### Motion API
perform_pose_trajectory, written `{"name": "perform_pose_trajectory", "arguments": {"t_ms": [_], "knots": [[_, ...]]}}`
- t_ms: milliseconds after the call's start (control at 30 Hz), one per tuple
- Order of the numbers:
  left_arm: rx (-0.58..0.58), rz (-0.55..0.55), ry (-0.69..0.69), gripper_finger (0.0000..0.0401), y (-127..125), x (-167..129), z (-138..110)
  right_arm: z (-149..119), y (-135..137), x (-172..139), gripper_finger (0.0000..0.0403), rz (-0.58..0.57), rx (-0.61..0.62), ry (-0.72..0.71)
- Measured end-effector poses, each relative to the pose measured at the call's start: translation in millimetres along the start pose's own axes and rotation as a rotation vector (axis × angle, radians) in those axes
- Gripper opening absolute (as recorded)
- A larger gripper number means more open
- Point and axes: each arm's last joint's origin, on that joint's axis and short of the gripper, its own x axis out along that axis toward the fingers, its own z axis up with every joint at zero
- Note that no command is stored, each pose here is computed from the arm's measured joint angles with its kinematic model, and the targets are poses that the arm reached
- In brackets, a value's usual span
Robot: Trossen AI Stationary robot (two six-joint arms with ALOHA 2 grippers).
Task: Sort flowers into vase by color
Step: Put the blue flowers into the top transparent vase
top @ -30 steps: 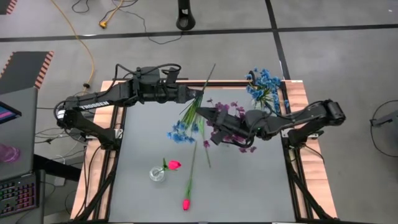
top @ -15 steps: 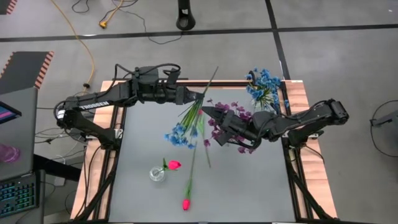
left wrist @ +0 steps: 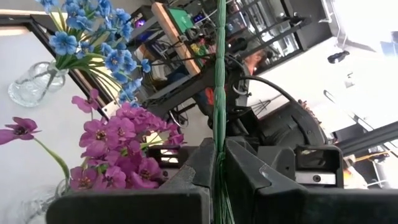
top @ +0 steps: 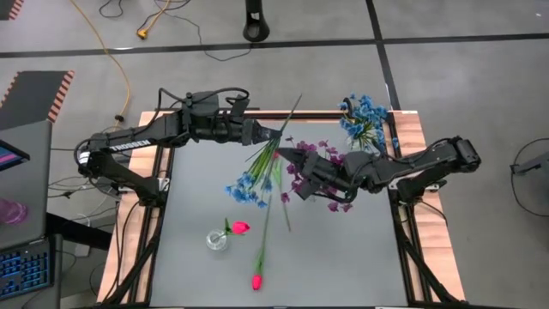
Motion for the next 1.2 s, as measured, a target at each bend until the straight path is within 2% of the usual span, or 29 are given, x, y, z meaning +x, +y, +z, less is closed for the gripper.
{"name": "perform_pose_trajectory", "arguments": {"t_ms": [533, 833, 967, 1200], "knots": [[-0.002, 0.013, -0.021, 0.0009, 0, 0, 1, -18, 9, 15, 0.0182, -0.058, -0.016, -0.086], [0.005, 0.017, -0.027, 0.0009, 1, 0, 1, -28, 18, 24, 0.0181, -0.040, -0.033, -0.076], [0.007, 0.025, -0.030, 0.0009, 1, 0, 1, -29, 21, 27, 0.0163, -0.031, -0.038, -0.072], [0.008, 0.024, -0.028, 0.0009, 1, 0, 1, -30, 20, 28, 0.0100, -0.057, -0.030, -0.077]]}}
